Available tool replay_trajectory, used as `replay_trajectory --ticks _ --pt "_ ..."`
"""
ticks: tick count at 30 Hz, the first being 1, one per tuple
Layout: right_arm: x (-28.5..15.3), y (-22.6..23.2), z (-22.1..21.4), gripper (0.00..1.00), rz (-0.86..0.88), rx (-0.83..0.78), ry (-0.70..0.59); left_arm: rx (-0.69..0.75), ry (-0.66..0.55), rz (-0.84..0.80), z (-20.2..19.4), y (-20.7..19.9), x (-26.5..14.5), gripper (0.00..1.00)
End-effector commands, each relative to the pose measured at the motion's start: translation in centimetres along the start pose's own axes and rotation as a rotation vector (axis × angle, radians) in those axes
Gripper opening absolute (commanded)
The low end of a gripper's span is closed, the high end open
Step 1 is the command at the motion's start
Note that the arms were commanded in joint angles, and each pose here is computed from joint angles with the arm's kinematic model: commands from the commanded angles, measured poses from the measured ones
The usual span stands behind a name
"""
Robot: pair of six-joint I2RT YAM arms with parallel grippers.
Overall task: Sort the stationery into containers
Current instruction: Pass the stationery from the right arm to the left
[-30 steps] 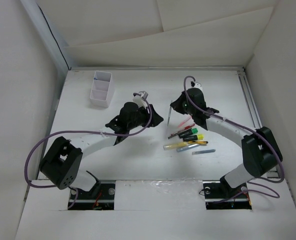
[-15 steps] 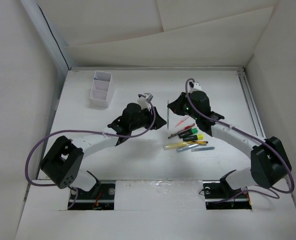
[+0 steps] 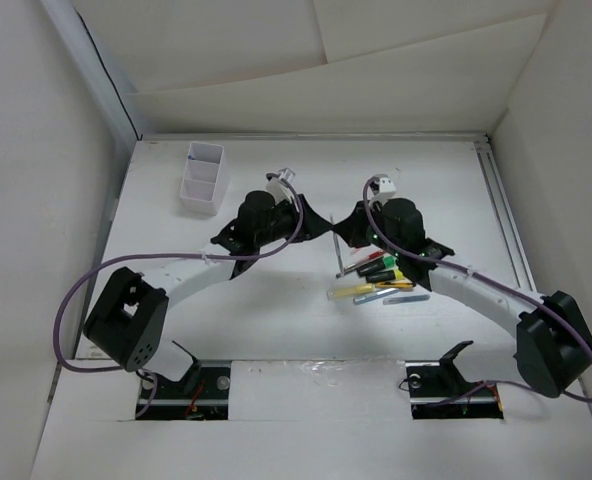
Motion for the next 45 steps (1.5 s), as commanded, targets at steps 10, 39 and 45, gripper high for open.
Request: replay_trajectory --ticks 10,39,45 --pt "0.2 2.8 1.3 0.0 0.096 -0.088 -0.059 0.015 -0.04 -0.036 2.4 -2.4 1.3 0.38" --pt "-0.6 3.5 3.3 0.22 0.122 -0.1 -0.102 0.009 -0.13 0.078 5.4 -0.5 1.7 0.0" --pt "-2.1 2.9 4.6 0.49 0.09 -0.115 -0.134 -0.029 -0.285 0.142 10.9 1.6 -0.2 0.0"
Point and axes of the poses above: each gripper's point midway between its finger pads, its own x axis out along the fingers, its own y axis along the line the jaws close on, z = x × y, the point moved 3 cm from there along -x, back along the fingers, and after that the axes turned 6 degrees about -x, right-handed, at the moved point
